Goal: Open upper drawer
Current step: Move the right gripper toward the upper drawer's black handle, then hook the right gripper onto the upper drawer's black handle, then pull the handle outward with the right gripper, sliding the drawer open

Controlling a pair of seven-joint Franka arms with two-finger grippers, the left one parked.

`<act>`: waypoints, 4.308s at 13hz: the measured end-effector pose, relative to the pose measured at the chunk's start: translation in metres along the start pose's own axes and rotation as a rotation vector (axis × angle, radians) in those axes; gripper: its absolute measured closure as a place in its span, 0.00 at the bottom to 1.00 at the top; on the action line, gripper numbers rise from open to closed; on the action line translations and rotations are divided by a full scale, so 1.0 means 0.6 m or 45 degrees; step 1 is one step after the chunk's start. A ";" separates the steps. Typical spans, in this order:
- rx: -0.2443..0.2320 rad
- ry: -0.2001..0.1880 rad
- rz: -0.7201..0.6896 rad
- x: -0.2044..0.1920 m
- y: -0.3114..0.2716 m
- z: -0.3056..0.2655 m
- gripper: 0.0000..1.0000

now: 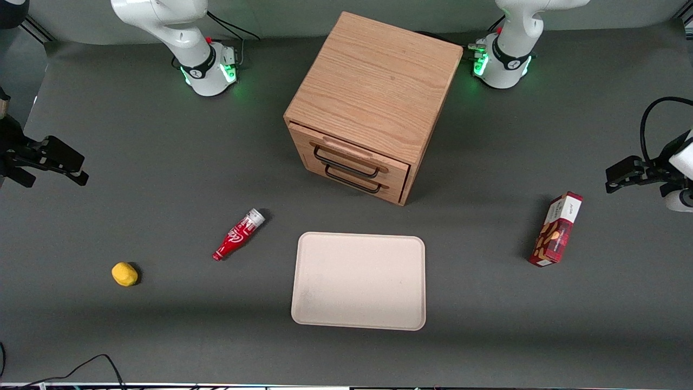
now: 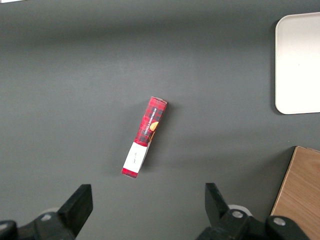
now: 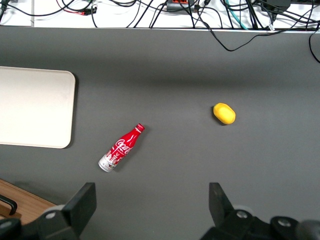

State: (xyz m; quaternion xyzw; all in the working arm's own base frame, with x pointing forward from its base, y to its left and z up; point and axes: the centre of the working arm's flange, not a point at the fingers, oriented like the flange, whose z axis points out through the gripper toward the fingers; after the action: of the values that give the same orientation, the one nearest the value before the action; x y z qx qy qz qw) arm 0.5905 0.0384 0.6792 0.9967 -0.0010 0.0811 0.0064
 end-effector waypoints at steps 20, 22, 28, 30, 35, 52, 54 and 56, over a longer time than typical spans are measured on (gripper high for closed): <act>0.174 -0.086 -0.980 -0.090 -0.582 0.236 0.00; 0.250 -0.089 -1.019 -0.091 -0.619 0.290 0.00; 0.405 -0.201 -1.137 -0.126 -0.689 0.408 0.00; 0.416 -0.216 -1.154 -0.138 -0.698 0.410 0.00; 0.417 -0.275 -1.181 -0.148 -0.693 0.402 0.00; 0.348 -0.177 -1.239 -0.074 -0.633 0.456 0.00; 0.333 -0.121 -1.228 -0.052 -0.620 0.459 0.00; 0.325 -0.059 -1.221 -0.028 -0.606 0.461 0.00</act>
State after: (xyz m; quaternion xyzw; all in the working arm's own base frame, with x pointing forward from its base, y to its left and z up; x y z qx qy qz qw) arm 0.6197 0.3983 0.3990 0.8793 0.4673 0.0465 -0.0793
